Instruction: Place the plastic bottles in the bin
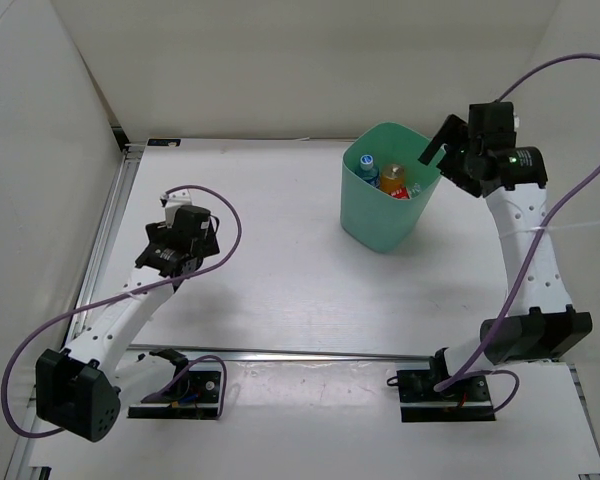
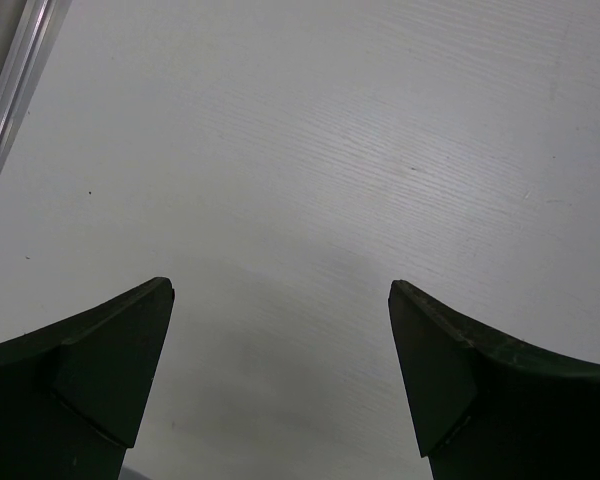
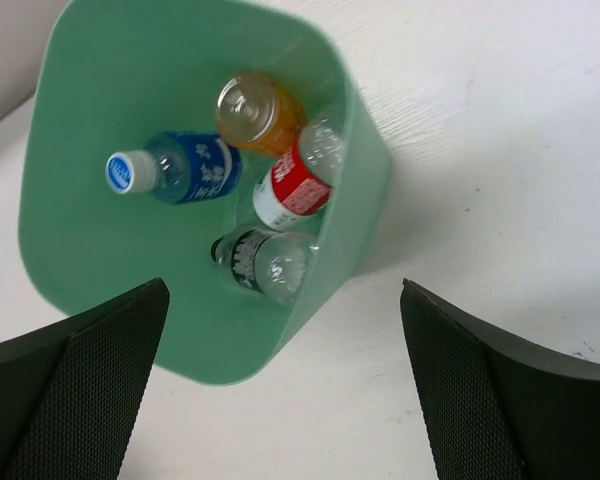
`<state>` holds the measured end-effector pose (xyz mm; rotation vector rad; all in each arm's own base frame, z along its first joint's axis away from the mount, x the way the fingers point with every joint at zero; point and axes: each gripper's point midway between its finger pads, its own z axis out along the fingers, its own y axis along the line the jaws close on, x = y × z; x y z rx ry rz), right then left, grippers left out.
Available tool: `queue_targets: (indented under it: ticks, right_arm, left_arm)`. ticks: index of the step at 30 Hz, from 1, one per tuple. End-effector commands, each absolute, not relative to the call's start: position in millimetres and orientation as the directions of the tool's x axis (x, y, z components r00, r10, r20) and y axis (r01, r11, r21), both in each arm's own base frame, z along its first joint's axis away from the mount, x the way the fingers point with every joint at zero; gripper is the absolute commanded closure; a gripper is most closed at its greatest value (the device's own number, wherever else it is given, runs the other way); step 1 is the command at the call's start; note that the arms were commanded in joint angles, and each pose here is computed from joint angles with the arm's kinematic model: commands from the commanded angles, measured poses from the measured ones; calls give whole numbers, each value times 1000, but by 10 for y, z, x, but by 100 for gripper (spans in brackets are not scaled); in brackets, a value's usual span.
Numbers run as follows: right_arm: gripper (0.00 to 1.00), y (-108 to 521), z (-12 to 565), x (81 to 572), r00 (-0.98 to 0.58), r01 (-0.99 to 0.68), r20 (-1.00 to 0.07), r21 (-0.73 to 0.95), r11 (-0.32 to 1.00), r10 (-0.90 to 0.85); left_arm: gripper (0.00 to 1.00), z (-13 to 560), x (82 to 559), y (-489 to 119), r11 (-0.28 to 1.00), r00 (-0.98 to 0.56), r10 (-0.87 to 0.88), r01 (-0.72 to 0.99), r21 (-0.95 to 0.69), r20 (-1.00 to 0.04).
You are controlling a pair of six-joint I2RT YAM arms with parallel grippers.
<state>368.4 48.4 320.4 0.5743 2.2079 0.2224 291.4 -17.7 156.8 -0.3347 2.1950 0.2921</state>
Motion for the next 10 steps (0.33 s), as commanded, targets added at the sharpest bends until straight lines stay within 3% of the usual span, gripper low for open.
queue_targets:
  ticks: [1,7,10]
  right_arm:
    - [0,265,3485,3556,-460,389,-693,404,828,555]
    - [0,110,3360,3527,-455,409,-740,321,855,495]
    - [0,74,3362,3508,-446,404,-759,303,863,475]
  left_arm:
    - [0,1675,2976,-166,929,-561,-154,-362,74,-813]
    - [0,1669,2964,-87,909,-551,-161,-406,95,-818]
    - [0,1767,2925,183,828,-492,-153,-537,160,-857]
